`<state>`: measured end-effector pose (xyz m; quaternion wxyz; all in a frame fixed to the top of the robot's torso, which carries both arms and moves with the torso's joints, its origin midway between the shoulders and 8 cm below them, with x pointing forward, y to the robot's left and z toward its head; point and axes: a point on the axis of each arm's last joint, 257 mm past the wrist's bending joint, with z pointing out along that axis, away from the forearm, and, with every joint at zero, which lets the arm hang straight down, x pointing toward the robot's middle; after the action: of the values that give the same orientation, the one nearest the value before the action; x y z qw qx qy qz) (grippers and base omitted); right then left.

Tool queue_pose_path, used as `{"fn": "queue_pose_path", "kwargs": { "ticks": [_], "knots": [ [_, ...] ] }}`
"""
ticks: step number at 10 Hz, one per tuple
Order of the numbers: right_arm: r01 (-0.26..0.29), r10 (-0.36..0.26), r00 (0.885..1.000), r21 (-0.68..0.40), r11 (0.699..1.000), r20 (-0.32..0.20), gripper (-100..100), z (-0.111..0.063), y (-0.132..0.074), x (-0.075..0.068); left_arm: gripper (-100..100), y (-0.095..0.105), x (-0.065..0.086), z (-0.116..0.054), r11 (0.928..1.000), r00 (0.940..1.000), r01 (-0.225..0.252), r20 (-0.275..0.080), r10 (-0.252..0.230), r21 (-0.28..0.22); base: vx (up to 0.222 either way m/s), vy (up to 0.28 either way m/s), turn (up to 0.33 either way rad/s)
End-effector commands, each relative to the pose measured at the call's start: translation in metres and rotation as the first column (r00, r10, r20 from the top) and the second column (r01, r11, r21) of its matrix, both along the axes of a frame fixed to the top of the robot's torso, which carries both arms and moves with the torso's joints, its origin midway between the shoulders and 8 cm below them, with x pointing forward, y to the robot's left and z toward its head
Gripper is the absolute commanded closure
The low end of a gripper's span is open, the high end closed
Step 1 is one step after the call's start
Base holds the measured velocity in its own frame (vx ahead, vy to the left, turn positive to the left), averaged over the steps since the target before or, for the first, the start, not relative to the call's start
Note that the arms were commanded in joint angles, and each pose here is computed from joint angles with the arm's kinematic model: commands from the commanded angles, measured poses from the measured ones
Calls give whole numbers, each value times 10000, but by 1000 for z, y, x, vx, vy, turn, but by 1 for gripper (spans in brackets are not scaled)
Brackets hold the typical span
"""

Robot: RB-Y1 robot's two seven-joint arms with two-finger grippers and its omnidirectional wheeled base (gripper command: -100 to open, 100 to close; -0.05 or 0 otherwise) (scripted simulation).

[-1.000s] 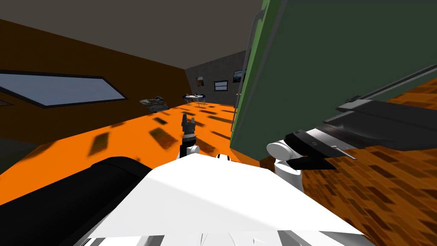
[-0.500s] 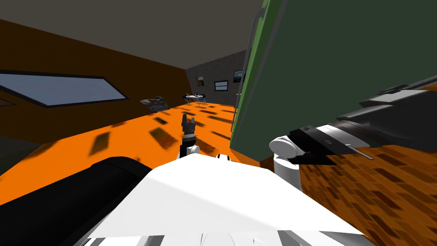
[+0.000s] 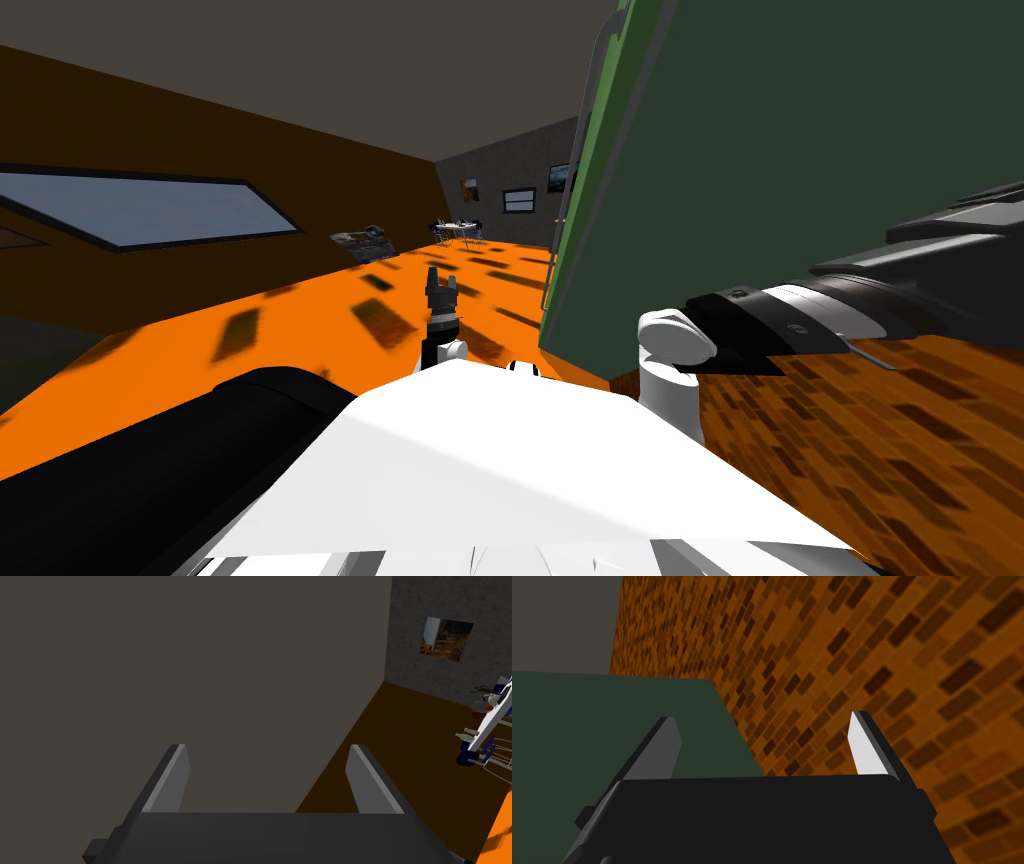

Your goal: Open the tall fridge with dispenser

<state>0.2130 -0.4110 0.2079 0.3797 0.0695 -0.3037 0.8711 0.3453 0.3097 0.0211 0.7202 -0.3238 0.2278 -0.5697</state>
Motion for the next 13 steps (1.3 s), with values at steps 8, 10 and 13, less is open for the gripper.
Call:
{"fn": "queue_pose_path", "kwargs": {
  "ticks": [8, 10, 13],
  "knots": [
    [-2366, 1996, 9610, 1954, 9518, 1912, -100, -6, -34, 20, 0, 0, 0, 0, 10000, 10000, 0, 0, 0, 0, 24, -7, 19],
    [-3057, 2467, 9363, 2343, 9229, 2499, -100, -5, -39, 28, 0, 0, 0, 0, 10000, 10000, 0, 0, 0, 0, 33, -8, 38],
    [-3937, 3091, 9013, 2762, 8768, 3035, -100, -6, -43, 42, 0, 0, 0, 0, 10000, 10000, 0, 0, 0, 0, 29, -5, 27]
  ]
}}
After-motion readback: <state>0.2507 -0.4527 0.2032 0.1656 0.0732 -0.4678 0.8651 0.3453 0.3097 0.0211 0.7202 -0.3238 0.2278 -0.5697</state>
